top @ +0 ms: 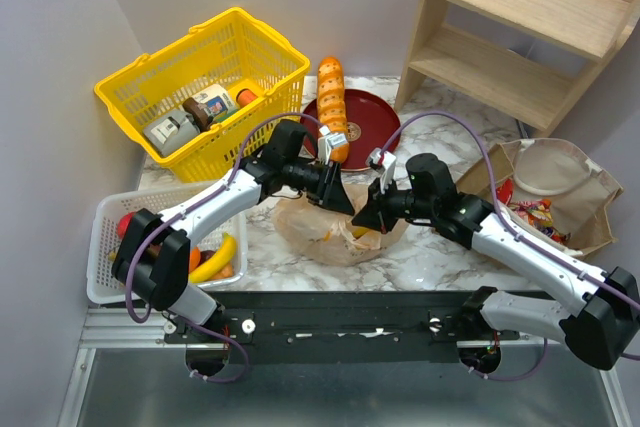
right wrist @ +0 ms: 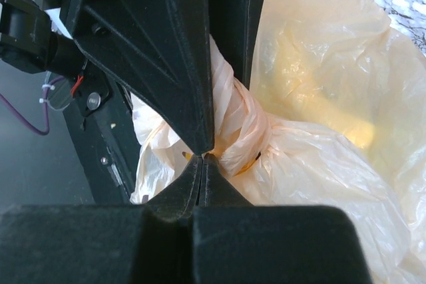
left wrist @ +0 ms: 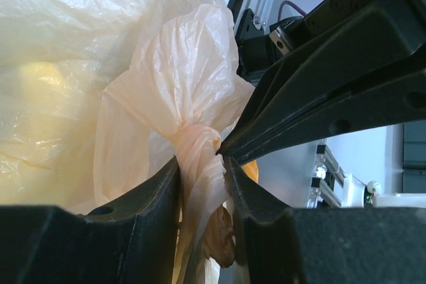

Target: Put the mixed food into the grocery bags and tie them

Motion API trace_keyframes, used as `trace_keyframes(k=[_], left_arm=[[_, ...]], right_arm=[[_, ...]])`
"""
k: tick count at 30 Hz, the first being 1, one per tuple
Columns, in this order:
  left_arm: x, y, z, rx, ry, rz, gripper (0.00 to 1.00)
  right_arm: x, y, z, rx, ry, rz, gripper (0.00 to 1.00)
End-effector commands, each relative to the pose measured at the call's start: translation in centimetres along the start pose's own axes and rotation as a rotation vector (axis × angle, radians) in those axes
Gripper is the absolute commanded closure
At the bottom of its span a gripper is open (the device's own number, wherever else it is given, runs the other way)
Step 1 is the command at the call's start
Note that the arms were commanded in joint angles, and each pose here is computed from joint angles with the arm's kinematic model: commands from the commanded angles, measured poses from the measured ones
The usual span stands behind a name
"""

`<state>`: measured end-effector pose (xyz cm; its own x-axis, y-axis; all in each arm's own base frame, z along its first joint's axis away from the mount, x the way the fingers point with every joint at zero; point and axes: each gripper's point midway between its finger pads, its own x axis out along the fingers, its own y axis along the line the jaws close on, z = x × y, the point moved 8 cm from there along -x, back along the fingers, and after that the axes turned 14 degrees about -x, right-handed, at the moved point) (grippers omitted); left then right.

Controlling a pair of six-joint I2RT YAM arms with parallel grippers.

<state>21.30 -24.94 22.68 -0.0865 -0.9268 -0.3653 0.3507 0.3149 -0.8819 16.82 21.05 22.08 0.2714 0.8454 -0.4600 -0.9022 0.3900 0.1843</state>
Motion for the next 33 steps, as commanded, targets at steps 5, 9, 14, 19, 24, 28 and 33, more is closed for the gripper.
trace_keyframes(k=[5,9,14,19,24,28,33], left_arm=[[0.4,-1.0,0.9,0.012,-0.015,-0.052,0.74],[0.5,-1.1,0.8,0.048,-0.016,-0.049,0.99],[-0.3,-1.7,0.9,0.137,-0.04,-0.006,1.0],[-1.5,-2.0,0.8,0.277,-0.082,0.071,1.0],[-2.6,-1.9,0.3,0.364,-0.133,0.14,1.0],[-3.5,-2.6,0.1,0.483,-0.194,0.171,1.0],[-3.9,-3.2,-0.2,0.63,-0.216,0.227,1.0]], right_arm=[[-0.1,0.4,0.2,-0.037,0.008,0.036,0.99],[-0.2,0.5,0.6,-0.038,0.0,0.043,0.85],[-1.4,1.0,2.0,-0.036,-0.042,0.023,0.33],[-3.9,0.5,4.6,-0.043,-0.117,-0.067,0.19],[-5.0,-2.2,5.5,0.064,-0.156,-0.057,0.27],[-4.1,-3.4,6.1,0.026,-0.157,-0.028,0.3],[-2.9,-4.0,8.0,-0.097,-0.232,0.142,0.21]])
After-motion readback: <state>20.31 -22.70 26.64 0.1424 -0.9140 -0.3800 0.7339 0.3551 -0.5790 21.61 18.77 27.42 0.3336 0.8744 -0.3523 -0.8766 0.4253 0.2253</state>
